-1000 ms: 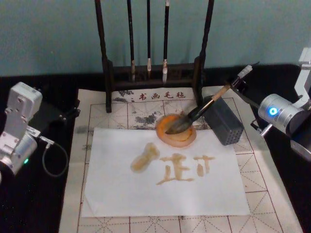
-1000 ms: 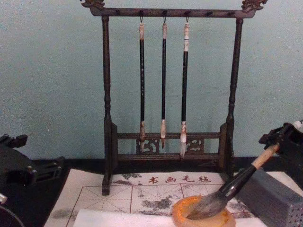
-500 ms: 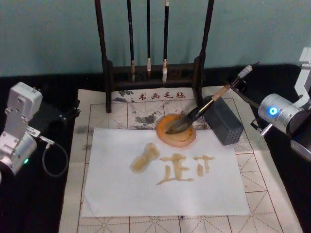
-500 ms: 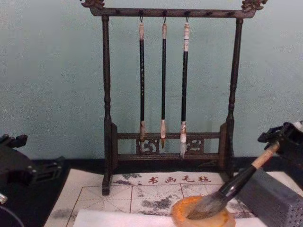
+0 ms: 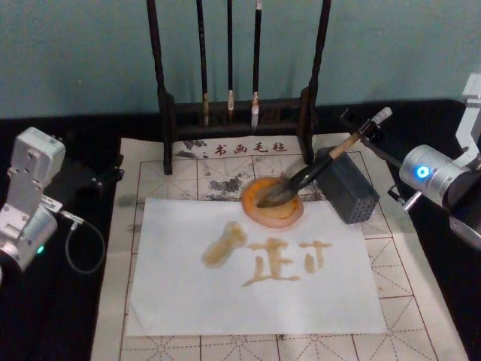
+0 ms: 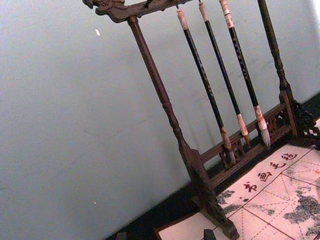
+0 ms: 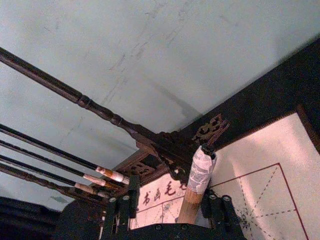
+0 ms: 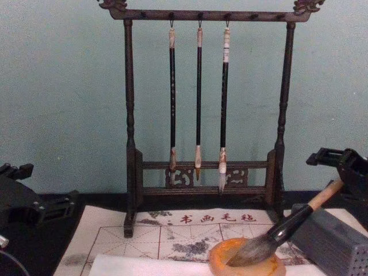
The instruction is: Pick up the brush from the inkstone, write on the paper, then place the brush back to its original position.
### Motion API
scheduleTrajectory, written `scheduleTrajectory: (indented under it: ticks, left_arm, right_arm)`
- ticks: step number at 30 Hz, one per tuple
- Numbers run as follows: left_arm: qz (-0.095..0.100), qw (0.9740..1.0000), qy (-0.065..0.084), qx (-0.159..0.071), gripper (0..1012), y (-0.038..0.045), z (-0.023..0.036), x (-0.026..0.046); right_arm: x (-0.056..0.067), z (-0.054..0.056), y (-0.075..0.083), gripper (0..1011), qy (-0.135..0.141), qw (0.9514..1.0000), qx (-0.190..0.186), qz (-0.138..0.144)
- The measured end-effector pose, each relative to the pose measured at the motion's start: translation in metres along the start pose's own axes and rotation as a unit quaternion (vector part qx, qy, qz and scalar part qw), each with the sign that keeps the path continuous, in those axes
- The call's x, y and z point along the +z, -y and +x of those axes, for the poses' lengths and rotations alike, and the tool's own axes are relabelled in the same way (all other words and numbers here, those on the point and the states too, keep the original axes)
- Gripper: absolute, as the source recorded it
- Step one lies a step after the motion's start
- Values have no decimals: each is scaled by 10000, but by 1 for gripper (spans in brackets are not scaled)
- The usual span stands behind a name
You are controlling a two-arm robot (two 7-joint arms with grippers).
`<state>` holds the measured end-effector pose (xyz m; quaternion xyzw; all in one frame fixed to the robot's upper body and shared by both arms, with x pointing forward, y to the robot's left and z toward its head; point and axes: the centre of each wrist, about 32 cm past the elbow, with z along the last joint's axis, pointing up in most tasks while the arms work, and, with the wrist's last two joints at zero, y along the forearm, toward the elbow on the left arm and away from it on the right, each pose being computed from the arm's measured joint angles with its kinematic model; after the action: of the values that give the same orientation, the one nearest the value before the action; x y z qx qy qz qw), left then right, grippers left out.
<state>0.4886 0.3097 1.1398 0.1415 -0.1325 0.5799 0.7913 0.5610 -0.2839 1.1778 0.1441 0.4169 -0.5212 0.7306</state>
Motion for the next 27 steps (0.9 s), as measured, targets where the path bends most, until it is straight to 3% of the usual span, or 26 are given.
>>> scheduleTrajectory:
  ticks: [11,21,27]
  left_arm:
    - [0,10000,0,0,1001,0,0,0]
    - [0,10000,0,0,1001,0,0,0]
    - [0,10000,0,0,1001,0,0,0]
  right_arm:
    - [0,0,0,994,4,10000,0,-1]
    - [-5,11,23,1000,36,10000,15,2]
    - [-33,21,114,1000,38,10000,43,-39]
